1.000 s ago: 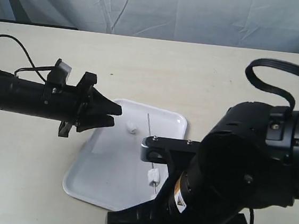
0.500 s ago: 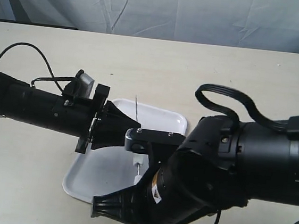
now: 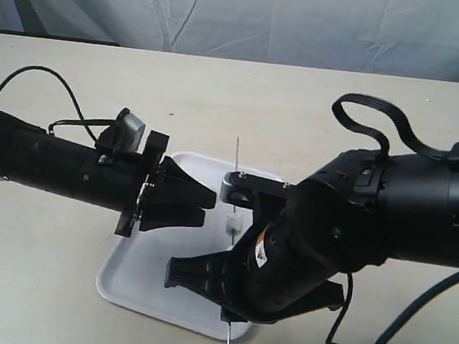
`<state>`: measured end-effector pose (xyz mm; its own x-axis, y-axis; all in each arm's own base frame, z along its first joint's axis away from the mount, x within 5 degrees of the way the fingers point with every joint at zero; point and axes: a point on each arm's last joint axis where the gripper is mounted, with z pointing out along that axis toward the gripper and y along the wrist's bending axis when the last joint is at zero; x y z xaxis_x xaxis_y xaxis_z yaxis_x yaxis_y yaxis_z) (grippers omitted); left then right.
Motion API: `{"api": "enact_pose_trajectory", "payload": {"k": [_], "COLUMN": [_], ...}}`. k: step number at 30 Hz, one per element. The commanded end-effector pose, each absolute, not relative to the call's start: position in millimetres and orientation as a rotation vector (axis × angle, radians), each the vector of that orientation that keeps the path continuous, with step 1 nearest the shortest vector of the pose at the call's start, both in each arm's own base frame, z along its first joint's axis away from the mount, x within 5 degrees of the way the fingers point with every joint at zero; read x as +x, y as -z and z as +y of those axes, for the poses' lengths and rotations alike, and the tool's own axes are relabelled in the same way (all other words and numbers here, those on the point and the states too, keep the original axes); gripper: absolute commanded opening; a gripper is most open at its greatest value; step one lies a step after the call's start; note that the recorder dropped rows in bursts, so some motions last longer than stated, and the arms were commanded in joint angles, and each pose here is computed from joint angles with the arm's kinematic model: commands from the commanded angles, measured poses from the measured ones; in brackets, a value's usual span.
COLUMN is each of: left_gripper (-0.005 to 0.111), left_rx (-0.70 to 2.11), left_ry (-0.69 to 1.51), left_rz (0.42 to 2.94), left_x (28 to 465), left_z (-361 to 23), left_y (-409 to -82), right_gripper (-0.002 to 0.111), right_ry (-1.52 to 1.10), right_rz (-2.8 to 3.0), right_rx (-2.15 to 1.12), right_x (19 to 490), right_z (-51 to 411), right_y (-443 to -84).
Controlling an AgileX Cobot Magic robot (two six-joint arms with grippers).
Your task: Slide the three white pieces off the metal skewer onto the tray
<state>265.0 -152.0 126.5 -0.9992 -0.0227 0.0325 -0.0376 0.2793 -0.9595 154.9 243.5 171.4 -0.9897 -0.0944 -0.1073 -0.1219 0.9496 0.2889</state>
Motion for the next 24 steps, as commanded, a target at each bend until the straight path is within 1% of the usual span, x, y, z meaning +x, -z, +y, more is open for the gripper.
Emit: {"api": "enact_pose_trajectory", "payload": {"k": [1, 11, 19, 24], "left_gripper": [0.039, 0.039, 0.039, 0.039], "left_rx": [0.008, -0.016, -0.047, -0.037], "left_ry": [-1.868, -1.867, -1.819, -1.819], "left_rz": [-2.465, -2.458, -2.488, -2.492], "left_x": [256, 254, 253, 253], "left_z": [-162, -168, -167, -167], "left_y": [-126, -127, -124, -124], "right_gripper": [-0.001, -0.001, -0.001, -0.001], "right_ry": [-0.560, -0.614, -0.660, -0.676], "right_rz": [2.963, 2.989, 2.951, 2.968], "right_rx": [-0.104, -0.114, -0.131, -0.105], "right_x": [159, 155, 153, 152], "right_z": [248, 251, 248, 248], "right_y": [-174, -174, -190, -191]}}
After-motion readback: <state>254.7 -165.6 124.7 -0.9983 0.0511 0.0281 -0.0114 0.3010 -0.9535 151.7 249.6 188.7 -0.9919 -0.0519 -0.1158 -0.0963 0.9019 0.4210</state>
